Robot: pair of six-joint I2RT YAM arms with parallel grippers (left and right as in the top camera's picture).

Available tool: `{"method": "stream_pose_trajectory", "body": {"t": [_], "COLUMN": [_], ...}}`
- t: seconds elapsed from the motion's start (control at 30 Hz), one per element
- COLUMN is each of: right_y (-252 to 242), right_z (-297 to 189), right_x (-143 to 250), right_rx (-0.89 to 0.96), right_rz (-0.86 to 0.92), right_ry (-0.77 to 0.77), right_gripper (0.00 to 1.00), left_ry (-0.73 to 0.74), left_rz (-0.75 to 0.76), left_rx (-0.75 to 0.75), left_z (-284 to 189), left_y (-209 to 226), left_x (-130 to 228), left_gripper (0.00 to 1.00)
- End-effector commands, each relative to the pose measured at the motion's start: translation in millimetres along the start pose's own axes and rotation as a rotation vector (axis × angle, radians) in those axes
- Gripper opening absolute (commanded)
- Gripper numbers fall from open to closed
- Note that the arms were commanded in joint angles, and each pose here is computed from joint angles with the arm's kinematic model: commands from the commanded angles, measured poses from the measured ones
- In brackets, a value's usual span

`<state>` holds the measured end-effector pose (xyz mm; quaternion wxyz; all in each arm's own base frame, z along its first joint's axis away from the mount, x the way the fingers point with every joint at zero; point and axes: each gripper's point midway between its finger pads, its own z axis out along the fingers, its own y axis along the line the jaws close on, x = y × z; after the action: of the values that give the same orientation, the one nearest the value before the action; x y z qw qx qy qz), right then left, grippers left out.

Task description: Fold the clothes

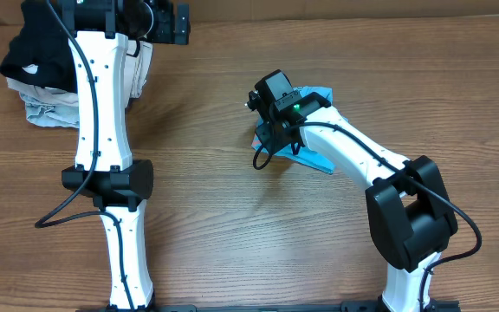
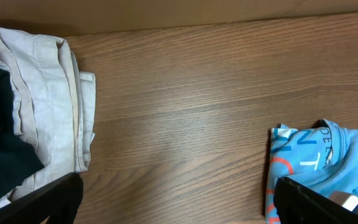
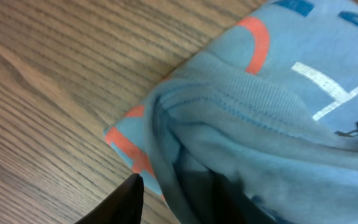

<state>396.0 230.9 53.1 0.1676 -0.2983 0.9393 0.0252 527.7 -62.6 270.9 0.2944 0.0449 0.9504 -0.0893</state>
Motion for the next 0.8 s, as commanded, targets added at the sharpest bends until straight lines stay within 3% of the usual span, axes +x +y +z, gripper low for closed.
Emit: {"method": "stream_pose_trajectory", "body": {"t": [0.0,0.07,0.13,0.27,0.43,0.6,0.77], "right_y": [4,4,1,-13,-37,-72,-100], "right_z": [7,7,7,-5,-56,-99,-94], "right_x": [8,8,7,2,3,39,81], "right_rx": [-0.02,-0.019,-0.003,0.036,0.006,-0.039,-0.029], "right_rz": [0.006,0.006,0.032,0.182,0.474,0.742,0.863], "right_ry": [0.021,0.022,0.019,0.006,0.009,0.078,0.188], "right_gripper": [0.25,0.1,0.04,0.04,0.04,0.04,0.04], "left_ry": [0.002,0.003,0.005,0.006,0.005,0.006,0.006], "left_rz": [0.024,0.024,0.024,0.024,0.028,0.042,0.042], "left_rx": [-0.009,-0.009,-0.009,-0.009,-0.011,-0.01,-0.01], "left_z": [0,0,0,0,0,0,0], "left_y": [-1,-1,-1,-1,0,-1,-1], "left_x": [1,1,1,1,1,1,1], "left_gripper": [1.0,1.0,1.0,1.0,1.0,1.0,1.0]}}
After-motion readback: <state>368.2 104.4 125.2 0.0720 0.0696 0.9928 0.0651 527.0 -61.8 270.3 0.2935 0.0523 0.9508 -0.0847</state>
